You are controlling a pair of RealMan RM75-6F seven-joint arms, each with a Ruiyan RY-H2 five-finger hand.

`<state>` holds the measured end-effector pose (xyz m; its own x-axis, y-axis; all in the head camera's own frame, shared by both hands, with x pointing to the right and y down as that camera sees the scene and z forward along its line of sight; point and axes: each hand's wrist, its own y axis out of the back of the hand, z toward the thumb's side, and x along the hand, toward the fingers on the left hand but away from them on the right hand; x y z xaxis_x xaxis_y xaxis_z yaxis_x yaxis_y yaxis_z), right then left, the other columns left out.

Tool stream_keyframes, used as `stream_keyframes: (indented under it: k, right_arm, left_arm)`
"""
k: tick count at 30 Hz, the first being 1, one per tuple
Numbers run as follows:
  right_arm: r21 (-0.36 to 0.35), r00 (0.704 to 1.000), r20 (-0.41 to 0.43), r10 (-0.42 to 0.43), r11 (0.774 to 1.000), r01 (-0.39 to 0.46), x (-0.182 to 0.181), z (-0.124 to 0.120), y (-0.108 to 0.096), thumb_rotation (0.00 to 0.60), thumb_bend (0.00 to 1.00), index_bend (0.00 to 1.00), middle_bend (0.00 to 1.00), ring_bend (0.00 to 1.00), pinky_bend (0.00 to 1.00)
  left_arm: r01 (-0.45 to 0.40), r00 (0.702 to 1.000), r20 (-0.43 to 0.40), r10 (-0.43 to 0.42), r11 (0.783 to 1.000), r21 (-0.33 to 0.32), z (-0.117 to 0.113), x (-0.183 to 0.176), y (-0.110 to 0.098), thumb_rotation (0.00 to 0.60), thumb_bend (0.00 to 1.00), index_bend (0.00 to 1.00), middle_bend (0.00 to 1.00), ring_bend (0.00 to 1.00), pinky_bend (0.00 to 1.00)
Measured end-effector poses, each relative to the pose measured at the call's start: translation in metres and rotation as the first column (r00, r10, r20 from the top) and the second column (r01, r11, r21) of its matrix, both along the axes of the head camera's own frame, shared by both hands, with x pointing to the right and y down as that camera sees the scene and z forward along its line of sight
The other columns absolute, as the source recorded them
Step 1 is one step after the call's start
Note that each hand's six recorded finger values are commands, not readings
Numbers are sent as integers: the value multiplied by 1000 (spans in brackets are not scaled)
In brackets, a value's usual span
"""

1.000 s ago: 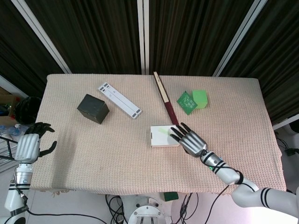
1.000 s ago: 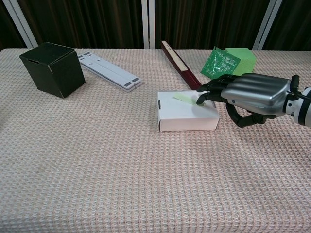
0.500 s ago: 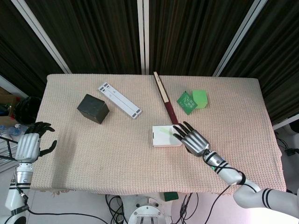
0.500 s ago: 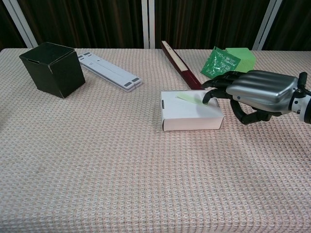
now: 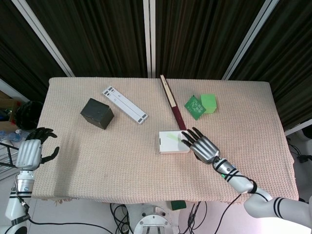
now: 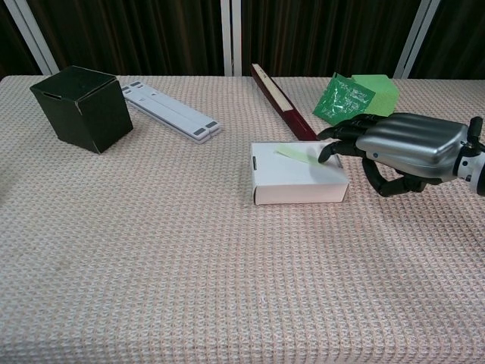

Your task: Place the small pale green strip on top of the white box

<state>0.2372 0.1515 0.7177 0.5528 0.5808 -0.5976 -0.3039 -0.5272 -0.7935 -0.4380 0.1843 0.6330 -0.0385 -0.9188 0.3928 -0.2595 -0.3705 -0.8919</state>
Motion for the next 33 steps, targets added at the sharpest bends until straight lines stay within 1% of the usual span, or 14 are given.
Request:
stream_keyframes:
  k: [12,23,29,33]
  right_arm:
    - [30,999,35,20,999,-21,-2,-8,-8,556,1000,219,0,0,0]
    - [2,1000,12,7,1000,-7,0,1,1,559,1000,218,0,0,0]
    - [13,1000,20,11,1000,-11,0,0,0,558,1000,219,0,0,0]
    - [33,999,46,17,999,-19,-1,-5,-2,559,1000,219,0,0,0]
  left_arm:
    - [1,1000,0,-1,1000,0,-1,-1,-1,555,298,397,255,148,232]
    - [3,1000,4,-2,1000,-10,0,-2,0,553,299,397,253,148,233]
    - [2,1000,0,-2,1000,-15,2,-1,0,555,298,397,251,148,232]
    - [2,1000,-2,-2,1000,-12,2,-1,0,554,298,397,251,148,232]
